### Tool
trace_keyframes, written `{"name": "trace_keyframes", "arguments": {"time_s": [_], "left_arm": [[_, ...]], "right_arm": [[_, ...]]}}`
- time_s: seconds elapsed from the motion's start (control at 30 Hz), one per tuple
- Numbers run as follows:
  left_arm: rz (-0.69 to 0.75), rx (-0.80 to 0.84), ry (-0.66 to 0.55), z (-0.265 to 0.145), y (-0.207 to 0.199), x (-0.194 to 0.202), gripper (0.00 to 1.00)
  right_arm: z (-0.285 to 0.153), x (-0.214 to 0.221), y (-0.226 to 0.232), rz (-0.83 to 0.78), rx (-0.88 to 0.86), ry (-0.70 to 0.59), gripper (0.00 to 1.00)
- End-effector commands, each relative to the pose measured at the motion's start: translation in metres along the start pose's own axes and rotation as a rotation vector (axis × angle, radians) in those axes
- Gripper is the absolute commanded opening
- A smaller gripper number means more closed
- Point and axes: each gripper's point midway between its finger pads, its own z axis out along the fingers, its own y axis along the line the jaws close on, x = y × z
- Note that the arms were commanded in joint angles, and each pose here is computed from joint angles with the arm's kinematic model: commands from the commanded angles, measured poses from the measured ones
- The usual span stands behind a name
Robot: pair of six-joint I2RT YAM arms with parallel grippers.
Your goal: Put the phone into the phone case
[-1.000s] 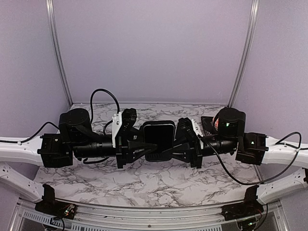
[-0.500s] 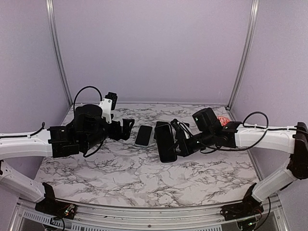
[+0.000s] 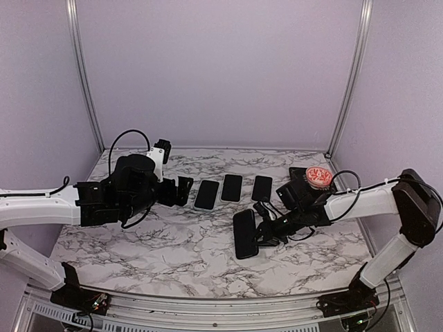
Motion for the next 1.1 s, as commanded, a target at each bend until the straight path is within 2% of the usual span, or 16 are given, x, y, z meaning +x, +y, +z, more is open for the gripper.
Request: {"name": "trace_keyframes", "arguments": {"time_s": [0.0, 0.1, 0.13, 0.2, 0.3, 0.4, 0.5, 0.6, 0.67, 0.7, 0.8, 0.9, 0.97, 1.07], "left_arm": [[-0.007, -0.023, -0.004, -0.001, 0.005, -0.007, 0.99], [-0.011, -0.039, -0.004, -0.001, 0.009, -0.005, 0.99], [-0.01, -0.043, -0.002, 0.0, 0.011, -0.004, 0.99], [-0.009, -0.051, 0.003, 0.001, 0.013, -0.001, 0.99], [-0.009, -0.061, 0.008, 0.003, 0.016, 0.0, 0.99], [-0.007, -0.069, 0.014, 0.005, 0.019, 0.002, 0.99], [-0.001, -0.092, 0.018, 0.006, 0.026, 0.003, 0.99], [-0.005, -0.154, 0.01, 0.006, 0.043, -0.001, 0.99], [-0.001, -0.202, 0.023, 0.004, 0.06, 0.001, 0.99], [-0.008, -0.236, 0.022, 0.004, 0.072, 0.0, 0.99], [-0.019, -0.352, 0.006, -0.003, 0.106, 0.0, 0.99], [-0.03, -0.516, -0.022, -0.018, 0.148, -0.001, 0.99], [-0.046, -0.613, -0.044, -0.031, 0.174, 0.001, 0.99], [-0.097, -0.691, -0.037, -0.04, 0.209, 0.012, 0.99]], "right_arm": [[0.0, -0.011, 0.017, 0.004, -0.081, -0.016, 0.0], [0.0, -0.007, 0.004, 0.014, -0.021, -0.014, 0.01], [-0.001, -0.006, 0.0, 0.018, 0.004, -0.017, 0.1], [-0.003, -0.003, -0.009, 0.025, 0.041, -0.023, 0.19], [-0.007, 0.001, -0.02, 0.027, 0.094, -0.029, 0.4], [-0.016, 0.002, -0.032, 0.027, 0.172, -0.047, 0.54], [-0.034, -0.003, -0.043, 0.0, 0.288, -0.083, 0.63], [-0.065, -0.021, -0.045, -0.053, 0.428, -0.161, 0.8], [-0.092, -0.038, -0.04, -0.08, 0.48, -0.246, 0.97], [-0.107, -0.048, -0.036, -0.089, 0.491, -0.297, 0.99], [-0.161, -0.08, -0.036, -0.123, 0.567, -0.478, 0.99], [-0.233, -0.113, -0.054, -0.16, 0.796, -0.724, 0.99], [-0.283, -0.123, -0.064, -0.14, 0.931, -0.912, 0.99], [-0.321, -0.126, -0.066, -0.18, 1.027, -1.112, 0.99]]}}
